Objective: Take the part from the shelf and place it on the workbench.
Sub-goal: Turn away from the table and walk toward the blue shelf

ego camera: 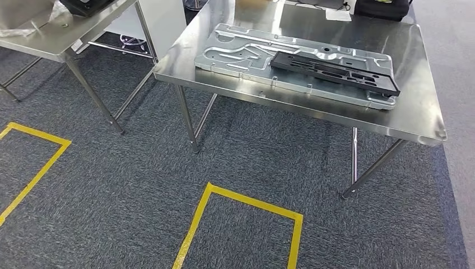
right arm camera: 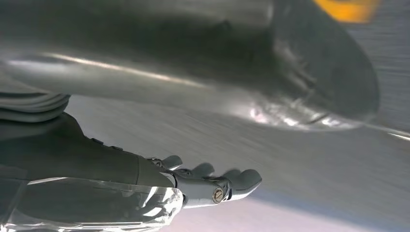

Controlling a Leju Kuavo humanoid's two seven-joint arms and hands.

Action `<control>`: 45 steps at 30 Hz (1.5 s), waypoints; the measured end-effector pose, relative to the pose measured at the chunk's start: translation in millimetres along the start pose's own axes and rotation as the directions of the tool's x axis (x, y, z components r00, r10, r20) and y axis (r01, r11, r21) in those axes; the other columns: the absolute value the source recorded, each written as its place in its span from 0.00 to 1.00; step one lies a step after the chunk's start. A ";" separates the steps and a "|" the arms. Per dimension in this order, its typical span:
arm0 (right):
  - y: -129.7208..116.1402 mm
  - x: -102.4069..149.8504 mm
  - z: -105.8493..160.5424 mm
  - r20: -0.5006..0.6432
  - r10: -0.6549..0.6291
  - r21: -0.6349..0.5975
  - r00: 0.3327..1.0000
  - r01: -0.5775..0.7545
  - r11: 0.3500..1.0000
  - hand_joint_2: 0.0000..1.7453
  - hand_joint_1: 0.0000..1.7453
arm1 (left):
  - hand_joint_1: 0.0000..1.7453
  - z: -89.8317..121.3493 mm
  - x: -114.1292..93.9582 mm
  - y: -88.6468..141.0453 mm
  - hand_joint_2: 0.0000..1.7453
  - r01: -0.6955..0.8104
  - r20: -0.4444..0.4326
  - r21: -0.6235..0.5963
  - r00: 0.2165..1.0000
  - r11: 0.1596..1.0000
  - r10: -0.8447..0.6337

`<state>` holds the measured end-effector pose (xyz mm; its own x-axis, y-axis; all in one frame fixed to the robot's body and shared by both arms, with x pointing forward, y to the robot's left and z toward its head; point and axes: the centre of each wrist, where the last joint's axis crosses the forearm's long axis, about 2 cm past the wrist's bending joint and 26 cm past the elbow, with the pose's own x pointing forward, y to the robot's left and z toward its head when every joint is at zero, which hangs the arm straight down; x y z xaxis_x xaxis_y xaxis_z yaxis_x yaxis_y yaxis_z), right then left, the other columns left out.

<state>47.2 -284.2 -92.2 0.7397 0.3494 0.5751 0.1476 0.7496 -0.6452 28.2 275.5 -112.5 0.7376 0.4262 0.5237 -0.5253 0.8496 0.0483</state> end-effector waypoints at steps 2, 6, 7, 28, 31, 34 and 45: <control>7.6 -9.2 7.5 -0.152 -0.019 0.048 0.988 0.027 0.998 0.00 0.00 | 0.00 -0.5 1.0 -0.6 0.00 -0.002 0.004 0.003 1.000 1.000 0.002; 19.7 -16.3 18.7 -0.298 -0.098 0.115 0.950 0.138 0.984 0.00 0.00 | 0.00 -1.9 2.4 4.1 0.00 -0.020 0.013 0.017 1.000 1.000 0.020; 21.9 -17.1 20.9 -0.301 -0.125 0.128 0.945 0.170 0.977 0.00 0.00 | 0.00 -2.5 3.1 6.1 0.00 -0.024 0.013 0.020 1.000 1.000 0.023; 33.5 -7.9 19.9 -0.243 -0.287 0.255 0.927 0.346 0.903 0.00 0.00 | 0.00 -7.0 9.4 18.0 0.00 0.033 -0.008 0.038 0.999 0.999 -0.033; 34.4 -8.3 21.1 -0.311 -0.260 0.263 0.914 0.345 0.901 0.00 0.00 | 0.00 -7.6 10.8 16.9 0.00 0.060 -0.017 0.024 0.998 0.998 -0.060; 36.8 -7.7 23.3 -0.394 -0.231 0.271 0.890 0.352 0.896 0.00 0.00 | 0.00 -9.5 14.8 15.1 0.00 0.099 -0.008 -0.002 0.995 0.995 -0.099; 46.4 -3.8 32.3 -0.510 -0.165 0.314 0.845 0.361 0.878 0.00 0.00 | 0.00 -14.0 23.1 19.9 0.00 0.155 0.022 -0.024 0.988 0.988 -0.154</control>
<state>30.0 -232.6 -108.1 0.9350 -0.1147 0.3357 0.1901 0.9609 -0.2012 40.7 306.6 -111.4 0.8004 0.2831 0.5285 -0.3942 0.9126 0.1082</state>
